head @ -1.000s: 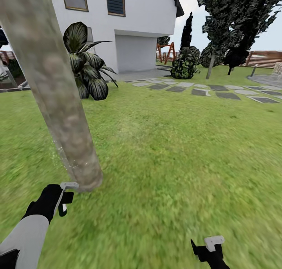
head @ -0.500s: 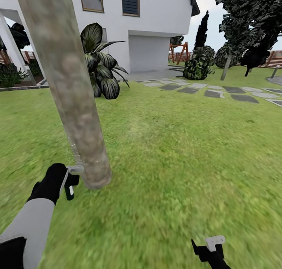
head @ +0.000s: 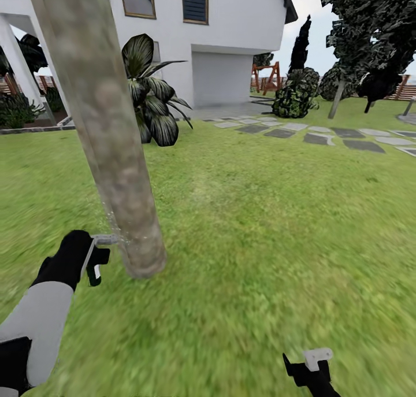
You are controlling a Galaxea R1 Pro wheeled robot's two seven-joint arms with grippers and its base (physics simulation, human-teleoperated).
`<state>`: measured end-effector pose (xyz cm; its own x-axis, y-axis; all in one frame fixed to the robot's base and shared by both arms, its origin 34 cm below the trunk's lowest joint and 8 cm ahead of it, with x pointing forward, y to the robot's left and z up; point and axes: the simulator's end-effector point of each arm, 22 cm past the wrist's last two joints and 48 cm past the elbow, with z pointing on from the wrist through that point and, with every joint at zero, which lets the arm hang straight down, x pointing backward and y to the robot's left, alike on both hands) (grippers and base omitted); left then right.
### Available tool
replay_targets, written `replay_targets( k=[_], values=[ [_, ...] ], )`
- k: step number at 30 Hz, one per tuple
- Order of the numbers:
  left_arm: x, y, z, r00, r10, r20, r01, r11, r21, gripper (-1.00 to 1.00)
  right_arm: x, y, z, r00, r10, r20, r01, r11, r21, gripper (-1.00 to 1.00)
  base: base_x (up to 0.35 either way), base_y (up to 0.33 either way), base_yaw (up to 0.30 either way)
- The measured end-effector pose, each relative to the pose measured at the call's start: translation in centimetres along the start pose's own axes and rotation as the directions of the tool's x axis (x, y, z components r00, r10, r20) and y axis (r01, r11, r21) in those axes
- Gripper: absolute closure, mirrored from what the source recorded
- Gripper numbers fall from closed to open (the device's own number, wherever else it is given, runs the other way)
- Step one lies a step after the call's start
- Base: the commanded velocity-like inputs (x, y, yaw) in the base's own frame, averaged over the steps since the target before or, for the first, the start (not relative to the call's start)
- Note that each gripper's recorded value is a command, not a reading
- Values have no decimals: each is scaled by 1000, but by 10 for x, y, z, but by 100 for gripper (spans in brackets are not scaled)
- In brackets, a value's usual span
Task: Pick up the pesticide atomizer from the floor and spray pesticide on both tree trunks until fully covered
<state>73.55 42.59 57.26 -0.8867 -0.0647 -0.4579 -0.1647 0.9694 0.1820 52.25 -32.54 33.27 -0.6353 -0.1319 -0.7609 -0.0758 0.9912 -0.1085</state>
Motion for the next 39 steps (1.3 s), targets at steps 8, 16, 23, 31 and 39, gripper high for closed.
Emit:
replay_targets(
  k=[8,16,23,31,39],
  values=[
    [-38,-10,-20,999,2,48,-2,1000,7,100,0,0,0,1000,0,0,0,1000,0,-100,0,0,192],
    [-42,-6,-23,998,-4,61,4,1000,3,100,0,-1,0,1000,-1,0,1,1000,2,-100,80,-62,3],
    [-46,-4,-25,998,-4,67,4,1000,-1,100,0,-1,0,1000,-1,0,1,1000,1,-100,160,-215,0],
    [-59,-1,-32,996,-8,87,9,1000,-4,100,0,-1,0,1000,-1,0,1,1000,0,-100,-23,-273,0],
    [-58,1,-32,996,-7,86,8,1000,-8,100,0,0,0,1000,-1,0,1,1000,-1,-100,0,-275,63]
  ],
)
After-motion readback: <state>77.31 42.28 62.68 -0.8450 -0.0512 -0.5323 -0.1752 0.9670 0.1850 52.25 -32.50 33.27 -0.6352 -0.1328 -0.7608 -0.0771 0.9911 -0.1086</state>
